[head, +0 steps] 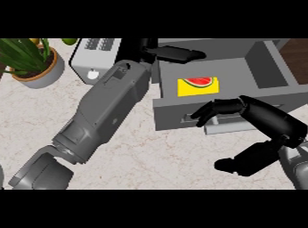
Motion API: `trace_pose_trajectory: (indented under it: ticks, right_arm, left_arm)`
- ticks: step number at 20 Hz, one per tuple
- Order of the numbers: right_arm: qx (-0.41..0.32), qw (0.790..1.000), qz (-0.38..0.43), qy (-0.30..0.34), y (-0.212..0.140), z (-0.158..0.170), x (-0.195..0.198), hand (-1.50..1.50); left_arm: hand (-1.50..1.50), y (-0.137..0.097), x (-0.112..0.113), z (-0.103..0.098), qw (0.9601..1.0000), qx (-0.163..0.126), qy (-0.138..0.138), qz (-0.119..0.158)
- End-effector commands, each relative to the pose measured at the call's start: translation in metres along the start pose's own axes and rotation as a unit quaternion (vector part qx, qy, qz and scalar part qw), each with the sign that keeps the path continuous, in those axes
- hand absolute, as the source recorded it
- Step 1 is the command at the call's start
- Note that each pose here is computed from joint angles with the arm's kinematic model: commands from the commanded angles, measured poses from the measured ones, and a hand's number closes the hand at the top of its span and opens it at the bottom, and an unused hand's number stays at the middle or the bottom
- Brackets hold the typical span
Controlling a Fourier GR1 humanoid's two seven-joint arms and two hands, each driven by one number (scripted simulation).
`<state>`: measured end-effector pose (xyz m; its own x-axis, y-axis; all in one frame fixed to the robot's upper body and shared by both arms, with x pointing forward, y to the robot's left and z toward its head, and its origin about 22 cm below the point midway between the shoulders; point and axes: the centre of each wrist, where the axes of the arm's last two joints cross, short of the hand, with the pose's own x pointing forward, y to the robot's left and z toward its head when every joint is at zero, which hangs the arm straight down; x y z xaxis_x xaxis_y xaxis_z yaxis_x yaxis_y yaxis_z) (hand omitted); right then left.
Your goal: Pick up the cup, place it into the drawer and close the drawer
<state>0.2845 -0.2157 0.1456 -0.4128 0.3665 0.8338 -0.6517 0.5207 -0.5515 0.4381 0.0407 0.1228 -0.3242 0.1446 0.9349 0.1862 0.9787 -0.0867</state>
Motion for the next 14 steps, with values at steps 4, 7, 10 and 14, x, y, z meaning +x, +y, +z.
trace_pose_trajectory:
  ticks: [4,7,10,14]
  right_arm:
    - [-0.022,0.992,0.076,0.098,0.042,-0.004,-0.042,-1.50]
    - [0.005,0.986,0.094,0.137,0.055,-0.016,-0.078,-1.50]
    - [0.022,0.981,0.094,0.167,0.059,-0.022,-0.117,-1.50]
    - [0.039,0.972,0.114,0.200,0.055,-0.046,-0.142,1.50]
  left_arm:
    - [-1.50,0.011,-0.010,0.005,0.9990,0.018,-0.005,0.040]
    - [-1.50,0.019,-0.023,0.015,0.9990,0.015,-0.008,0.041]
    - [-1.50,0.020,-0.017,0.017,0.9982,0.004,-0.022,0.056]
    - [-1.50,0.057,-0.022,0.021,0.9976,0.023,-0.022,0.062]
